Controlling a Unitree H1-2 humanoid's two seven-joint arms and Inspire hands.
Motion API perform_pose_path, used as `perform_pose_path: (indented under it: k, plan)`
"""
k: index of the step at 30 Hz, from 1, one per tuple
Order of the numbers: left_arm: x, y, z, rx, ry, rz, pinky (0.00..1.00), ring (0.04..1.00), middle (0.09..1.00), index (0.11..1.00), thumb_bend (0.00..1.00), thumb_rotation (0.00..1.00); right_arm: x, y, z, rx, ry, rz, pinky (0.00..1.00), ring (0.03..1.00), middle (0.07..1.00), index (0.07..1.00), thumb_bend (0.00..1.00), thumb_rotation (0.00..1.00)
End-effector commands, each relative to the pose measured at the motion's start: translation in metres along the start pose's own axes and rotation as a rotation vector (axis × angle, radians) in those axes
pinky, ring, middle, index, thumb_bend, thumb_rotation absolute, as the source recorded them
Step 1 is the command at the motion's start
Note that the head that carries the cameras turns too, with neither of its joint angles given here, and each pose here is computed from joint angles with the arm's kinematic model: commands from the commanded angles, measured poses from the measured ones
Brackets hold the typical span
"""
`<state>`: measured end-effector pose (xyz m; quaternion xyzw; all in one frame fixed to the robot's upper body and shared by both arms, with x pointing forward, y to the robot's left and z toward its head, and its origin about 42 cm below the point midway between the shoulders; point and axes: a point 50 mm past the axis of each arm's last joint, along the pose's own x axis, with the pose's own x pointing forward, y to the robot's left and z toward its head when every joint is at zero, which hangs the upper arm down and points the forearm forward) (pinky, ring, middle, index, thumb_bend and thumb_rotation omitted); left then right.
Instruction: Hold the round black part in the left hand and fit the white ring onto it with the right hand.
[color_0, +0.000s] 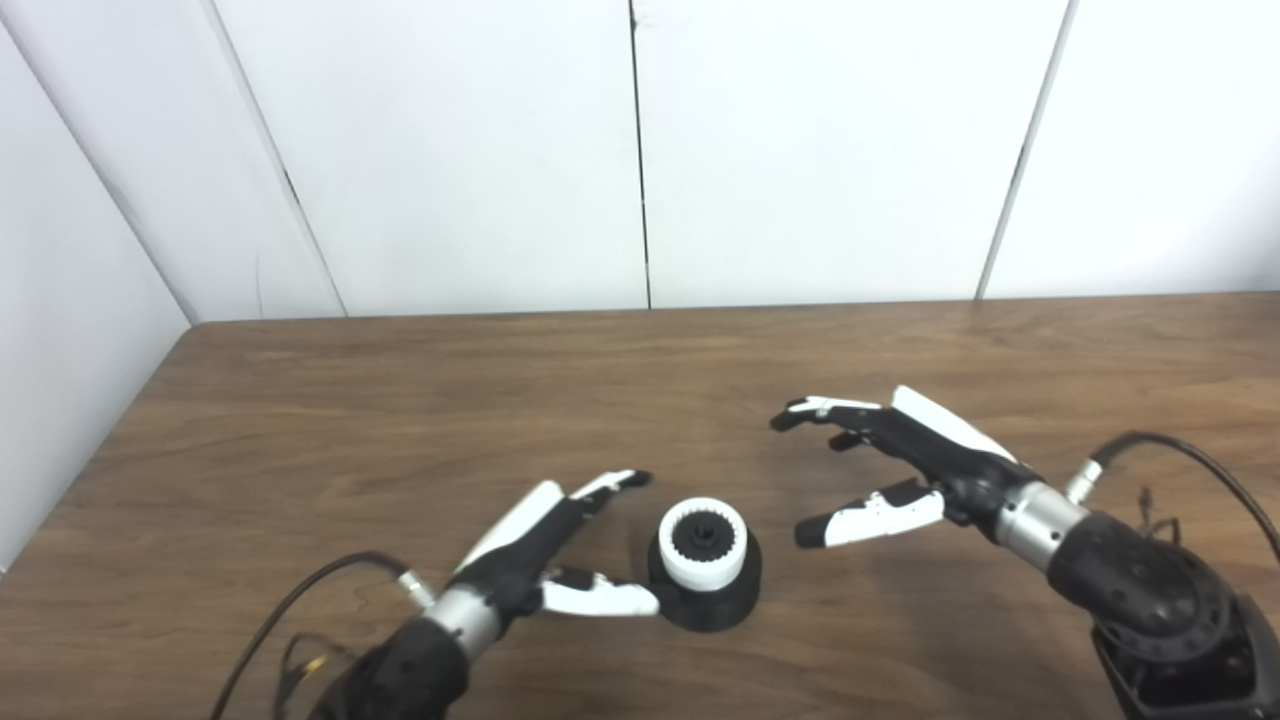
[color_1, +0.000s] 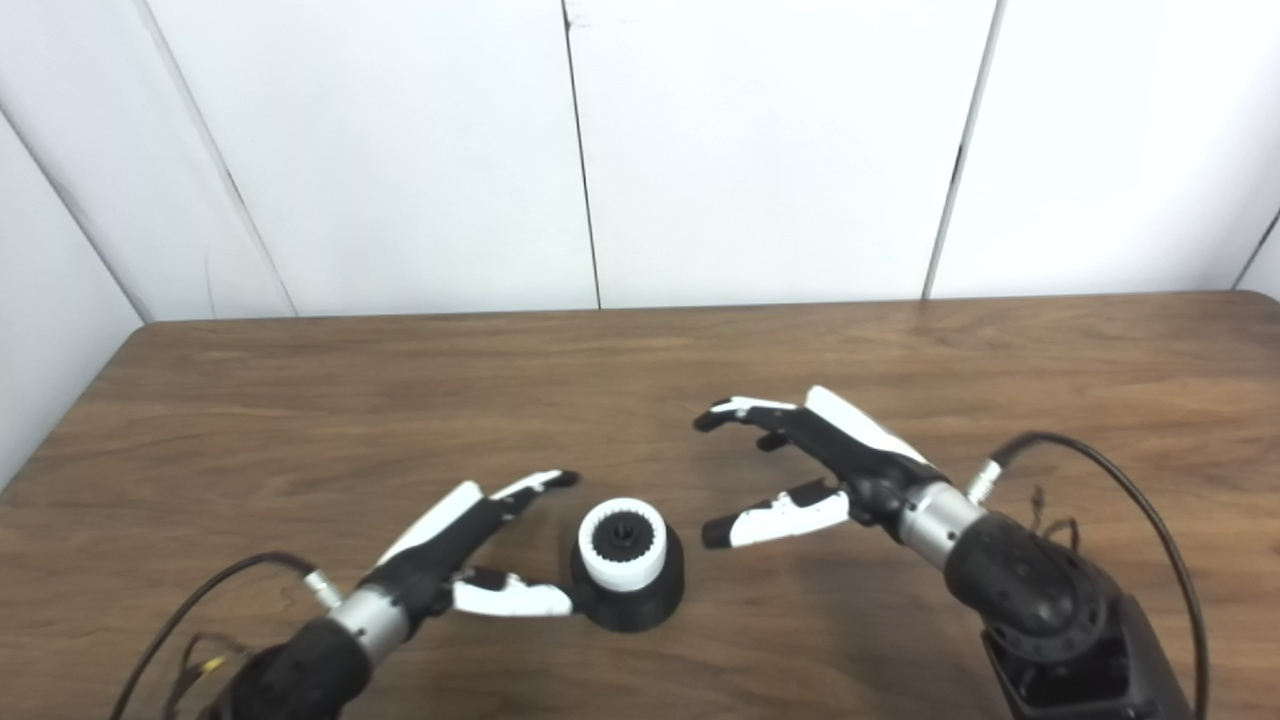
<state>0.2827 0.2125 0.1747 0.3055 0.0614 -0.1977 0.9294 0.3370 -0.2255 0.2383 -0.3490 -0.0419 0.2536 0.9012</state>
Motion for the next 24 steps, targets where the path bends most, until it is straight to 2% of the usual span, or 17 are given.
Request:
perform_pose_path:
  k: [1,3,5,6,7,9,12,14,16,20,24]
  plan:
    - [-0.006,0.009,0.005,-0.041,-0.073,0.113,0.97,1.0,0.994,0.955,0.83,0.66,-0.003,-0.006,0.009,0.065,-0.048,-0.07,0.83,0.926,0.929,0.863,0.82,0.63]
    - [-0.008,0.009,0.001,-0.094,-0.11,0.176,0.95,0.993,0.992,0.962,0.78,0.7,-0.008,-0.003,0.005,0.114,-0.034,-0.106,0.87,0.939,0.932,0.875,0.76,0.69]
    - [-0.009,0.01,-0.001,-0.122,-0.143,0.238,0.92,0.971,0.986,0.966,0.69,0.76,-0.012,0.0,0.003,0.164,-0.025,-0.146,0.9,0.949,0.946,0.888,0.7,0.78]
    - [-0.01,0.01,-0.002,-0.128,-0.168,0.28,0.9,0.964,0.983,0.967,0.66,0.78,-0.015,0.002,0.001,0.234,-0.019,-0.183,0.91,0.951,0.949,0.891,0.68,0.8]
    - [-0.01,0.011,-0.003,-0.144,-0.189,0.306,0.89,0.95,0.977,0.967,0.56,0.86,-0.018,0.005,-0.001,0.289,-0.019,-0.218,0.88,0.938,0.951,0.892,0.62,0.79]
    - [-0.012,0.013,-0.006,-0.191,-0.216,0.343,0.91,0.965,0.99,0.984,0.44,0.97,-0.022,0.009,-0.003,0.395,-0.028,-0.272,0.83,0.91,0.947,0.9,0.56,0.81]
    - [-0.014,0.015,-0.009,-0.31,-0.232,0.377,0.97,0.998,1.0,0.999,0.47,1.0,-0.025,0.014,-0.005,0.501,-0.047,-0.343,0.95,0.945,0.964,0.926,0.43,0.85]
    - [-0.015,0.015,-0.009,-0.396,-0.233,0.408,0.99,1.0,1.0,1.0,0.5,1.0,-0.028,0.018,-0.006,0.554,-0.058,-0.383,0.98,0.96,0.973,0.935,0.38,0.88]
    - [-0.016,0.015,-0.012,-0.473,-0.244,0.425,1.0,1.0,1.0,1.0,0.51,0.98,-0.031,0.021,-0.008,0.606,-0.074,-0.419,0.96,0.963,0.973,0.931,0.36,0.88]
    - [-0.015,0.016,-0.018,-0.534,-0.262,0.457,1.0,1.0,1.0,1.0,0.49,0.98,-0.033,0.027,-0.008,0.678,-0.09,-0.481,0.94,0.949,0.959,0.912,0.34,0.86]
    - [-0.016,0.016,-0.022,-0.563,-0.272,0.49,1.0,1.0,1.0,1.0,0.47,1.0,-0.035,0.036,-0.008,0.735,-0.095,-0.541,0.94,0.95,0.955,0.895,0.35,0.92]
